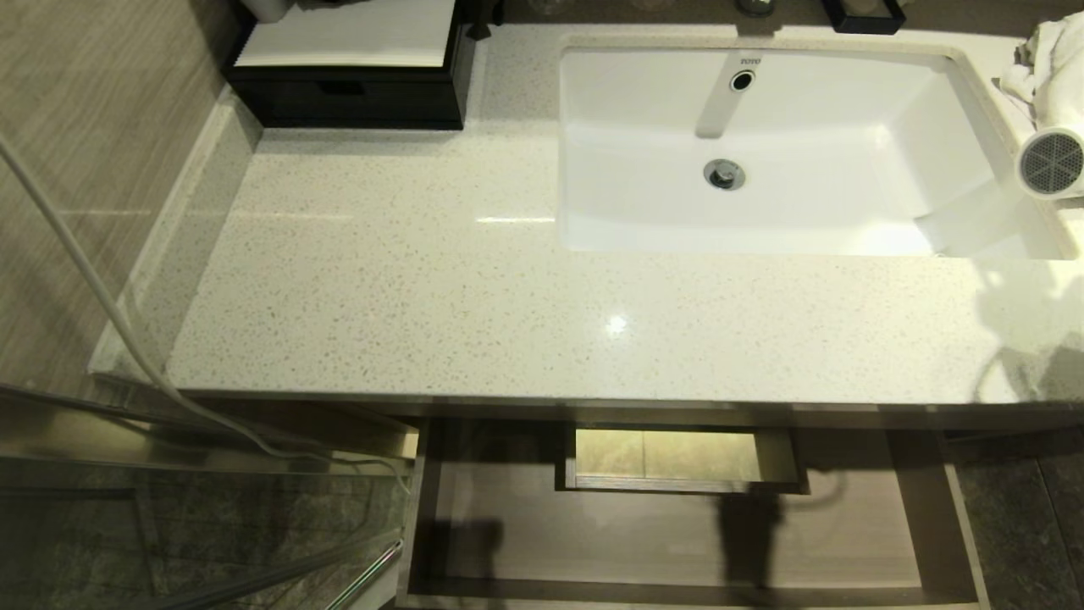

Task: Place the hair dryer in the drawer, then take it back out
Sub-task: Pick up the hairdryer

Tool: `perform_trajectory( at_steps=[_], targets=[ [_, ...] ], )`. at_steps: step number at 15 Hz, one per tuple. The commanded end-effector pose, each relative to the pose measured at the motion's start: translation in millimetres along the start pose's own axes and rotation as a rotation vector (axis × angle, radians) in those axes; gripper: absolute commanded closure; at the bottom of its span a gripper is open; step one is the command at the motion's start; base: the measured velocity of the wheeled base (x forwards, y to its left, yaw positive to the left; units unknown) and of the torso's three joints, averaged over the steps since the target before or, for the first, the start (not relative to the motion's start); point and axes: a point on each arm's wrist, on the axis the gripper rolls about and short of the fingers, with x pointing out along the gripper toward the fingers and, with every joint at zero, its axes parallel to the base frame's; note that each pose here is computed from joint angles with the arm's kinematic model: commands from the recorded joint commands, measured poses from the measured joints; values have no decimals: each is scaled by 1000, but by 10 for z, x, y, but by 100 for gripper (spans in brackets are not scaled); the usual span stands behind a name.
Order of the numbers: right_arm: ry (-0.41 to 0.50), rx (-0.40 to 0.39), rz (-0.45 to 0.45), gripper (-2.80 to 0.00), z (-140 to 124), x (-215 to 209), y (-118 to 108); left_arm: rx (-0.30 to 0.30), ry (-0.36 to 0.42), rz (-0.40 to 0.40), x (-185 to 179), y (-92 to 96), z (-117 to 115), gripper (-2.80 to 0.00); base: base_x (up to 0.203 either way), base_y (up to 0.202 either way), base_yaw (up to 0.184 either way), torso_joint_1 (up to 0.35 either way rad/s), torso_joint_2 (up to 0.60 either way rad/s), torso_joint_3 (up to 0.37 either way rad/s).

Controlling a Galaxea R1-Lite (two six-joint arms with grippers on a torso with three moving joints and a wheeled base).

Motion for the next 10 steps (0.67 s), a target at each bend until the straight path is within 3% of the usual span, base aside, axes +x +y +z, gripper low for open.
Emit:
perform_trajectory(
  at_steps=[1, 5, 6, 10],
  targets=[
    [20, -6, 26, 0, -8, 93, 33, 0, 1, 0, 1, 0, -4, 0, 0, 0, 0, 0, 0, 0],
    [28, -6, 162, 0, -14, 270, 70, 0, 0, 0, 0, 0, -4, 0, 0, 0, 0, 0, 0, 0],
    [13, -6, 186, -280, 25, 305, 61, 0, 1, 0, 1, 0, -4, 0, 0, 0, 0, 0, 0, 0],
    [14, 32, 230, -280, 79, 498, -74, 0, 0, 0, 0, 0, -4, 0, 0, 0, 0, 0, 0, 0]
  ],
)
